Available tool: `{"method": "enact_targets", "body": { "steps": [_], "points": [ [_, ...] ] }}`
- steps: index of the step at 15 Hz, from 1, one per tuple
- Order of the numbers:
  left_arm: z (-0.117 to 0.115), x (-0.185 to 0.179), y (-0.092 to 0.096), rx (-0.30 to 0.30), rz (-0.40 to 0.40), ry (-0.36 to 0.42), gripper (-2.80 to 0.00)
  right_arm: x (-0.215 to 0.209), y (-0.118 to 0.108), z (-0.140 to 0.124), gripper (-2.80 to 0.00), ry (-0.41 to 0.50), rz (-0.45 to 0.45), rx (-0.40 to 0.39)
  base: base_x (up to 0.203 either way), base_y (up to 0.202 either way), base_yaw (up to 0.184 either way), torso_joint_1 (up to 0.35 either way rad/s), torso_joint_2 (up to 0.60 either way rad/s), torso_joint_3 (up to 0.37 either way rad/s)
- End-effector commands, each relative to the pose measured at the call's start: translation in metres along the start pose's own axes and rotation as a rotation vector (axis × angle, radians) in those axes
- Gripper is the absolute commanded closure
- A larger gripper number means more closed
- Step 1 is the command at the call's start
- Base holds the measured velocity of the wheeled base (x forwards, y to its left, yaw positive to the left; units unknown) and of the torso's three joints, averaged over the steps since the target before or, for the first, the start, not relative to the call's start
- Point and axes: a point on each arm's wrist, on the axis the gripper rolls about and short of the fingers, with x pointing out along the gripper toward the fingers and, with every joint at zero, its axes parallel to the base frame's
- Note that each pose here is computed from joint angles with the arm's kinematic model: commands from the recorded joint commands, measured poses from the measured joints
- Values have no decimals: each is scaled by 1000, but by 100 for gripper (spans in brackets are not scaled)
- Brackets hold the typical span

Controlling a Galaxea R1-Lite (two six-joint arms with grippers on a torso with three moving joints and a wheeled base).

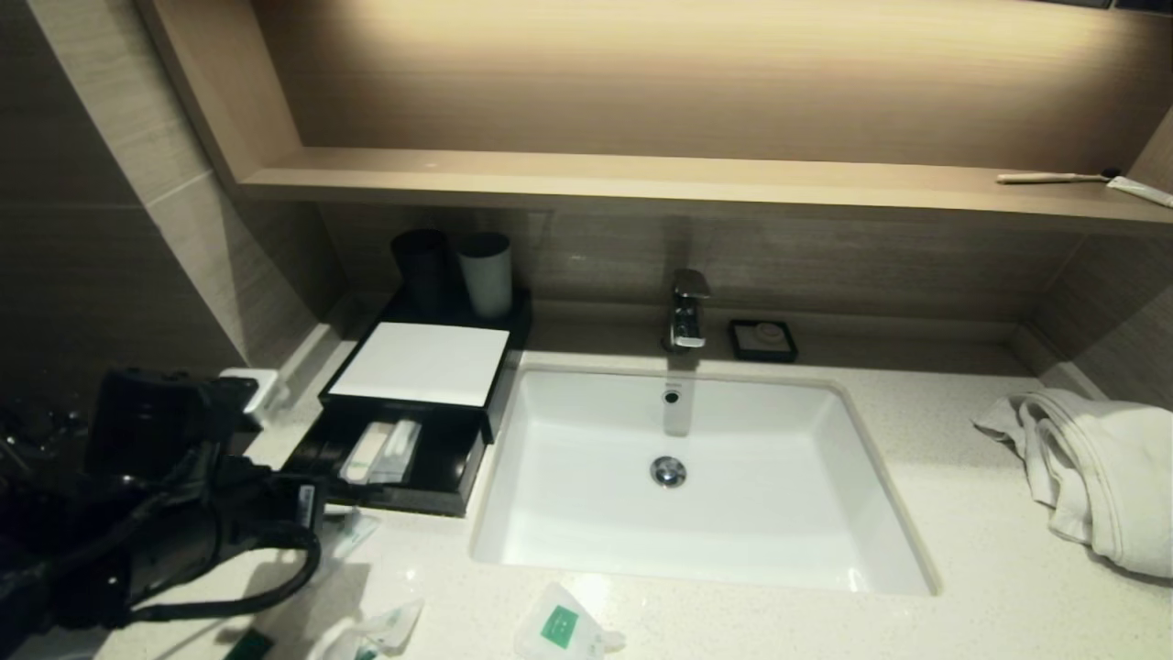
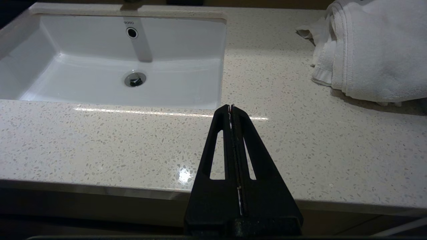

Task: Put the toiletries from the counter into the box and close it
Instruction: Pick up the bathroom toiletry

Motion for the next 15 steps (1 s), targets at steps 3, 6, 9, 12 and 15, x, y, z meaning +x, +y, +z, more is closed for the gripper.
{"method": "enact_targets", "body": {
  "steps": [3,6,9,12,15],
  "points": [
    [-8,-53,16,-15,2,-16,0,0,0,0,0,0,0,0,0,0,0,0,0,0],
    [-29,-81,32,-39,38,42,0,0,0,0,0,0,0,0,0,0,0,0,0,0],
    [-54,-101,39,-37,41,127,0,0,0,0,0,0,0,0,0,0,0,0,0,0],
    [-72,-108,40,-30,-31,210,0,0,0,0,0,0,0,0,0,0,0,0,0,0],
    [-77,-89,35,-25,-87,325,0,0,0,0,0,0,0,0,0,0,0,0,0,0]
  ]
}}
